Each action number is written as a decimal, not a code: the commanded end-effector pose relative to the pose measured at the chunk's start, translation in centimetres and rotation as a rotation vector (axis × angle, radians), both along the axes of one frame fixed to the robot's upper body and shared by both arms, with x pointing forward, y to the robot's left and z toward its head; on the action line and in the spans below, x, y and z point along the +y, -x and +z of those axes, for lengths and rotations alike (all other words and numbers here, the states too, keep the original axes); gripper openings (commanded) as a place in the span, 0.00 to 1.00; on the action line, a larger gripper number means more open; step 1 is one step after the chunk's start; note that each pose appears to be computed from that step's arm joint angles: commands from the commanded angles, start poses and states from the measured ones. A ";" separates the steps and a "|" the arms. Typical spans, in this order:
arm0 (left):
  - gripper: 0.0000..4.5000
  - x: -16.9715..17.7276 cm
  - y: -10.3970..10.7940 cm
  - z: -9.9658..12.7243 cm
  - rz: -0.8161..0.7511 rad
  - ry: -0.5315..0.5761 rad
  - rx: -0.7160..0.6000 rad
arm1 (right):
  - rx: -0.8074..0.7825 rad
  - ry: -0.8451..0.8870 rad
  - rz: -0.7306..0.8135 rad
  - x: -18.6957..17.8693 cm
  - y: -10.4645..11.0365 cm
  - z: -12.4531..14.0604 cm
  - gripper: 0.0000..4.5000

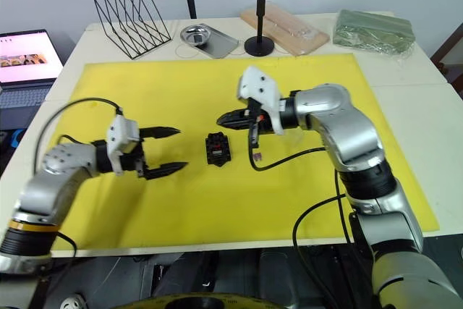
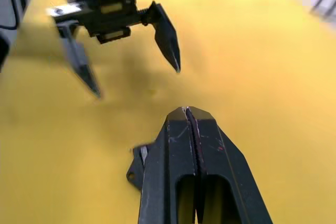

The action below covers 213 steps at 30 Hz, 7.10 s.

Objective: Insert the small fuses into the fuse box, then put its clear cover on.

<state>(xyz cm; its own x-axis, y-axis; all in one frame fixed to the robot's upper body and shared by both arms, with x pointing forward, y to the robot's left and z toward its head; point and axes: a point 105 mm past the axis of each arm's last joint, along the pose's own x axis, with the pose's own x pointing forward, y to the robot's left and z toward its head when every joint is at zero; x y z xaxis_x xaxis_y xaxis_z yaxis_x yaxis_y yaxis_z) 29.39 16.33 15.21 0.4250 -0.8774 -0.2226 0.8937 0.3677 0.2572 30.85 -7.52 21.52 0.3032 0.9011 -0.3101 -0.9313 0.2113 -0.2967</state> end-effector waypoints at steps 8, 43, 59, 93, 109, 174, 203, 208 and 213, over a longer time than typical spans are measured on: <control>1.00 10.5 -0.4 3.4 0.300 -0.100 -0.093 | -0.117 0.070 -0.414 -14.8 -0.2 0.5 0.76; 1.00 4.5 0.5 5.7 0.049 0.030 -0.087 | 0.220 -0.190 -0.566 -18.3 -1.5 0.0 1.00; 1.00 -1.7 5.3 3.8 -0.255 0.047 -0.137 | 0.605 -0.293 -0.304 -9.8 3.2 0.7 1.00; 1.00 -6.2 4.4 0.7 -0.294 0.121 -0.217 | 0.998 -0.429 -0.397 -8.8 2.9 -6.6 1.00; 1.00 -5.7 4.2 0.5 -0.279 0.119 -0.182 | 1.104 -0.366 -0.388 -6.4 1.0 -8.3 1.00; 1.00 -6.2 3.7 0.6 -0.259 0.097 -0.197 | 1.170 -0.314 -0.433 -6.2 -0.6 -12.0 0.41; 1.00 -6.0 5.3 0.0 -0.222 0.133 -0.146 | 0.926 -0.628 -0.743 -6.7 4.3 -10.0 0.01; 1.00 -6.2 5.8 -0.1 -0.235 0.142 -0.135 | 0.940 -0.719 -0.858 -5.9 5.1 -10.7 0.01; 1.00 -6.5 5.9 0.0 -0.244 0.148 -0.135 | 0.980 -0.757 -0.885 -4.7 5.5 -10.8 0.01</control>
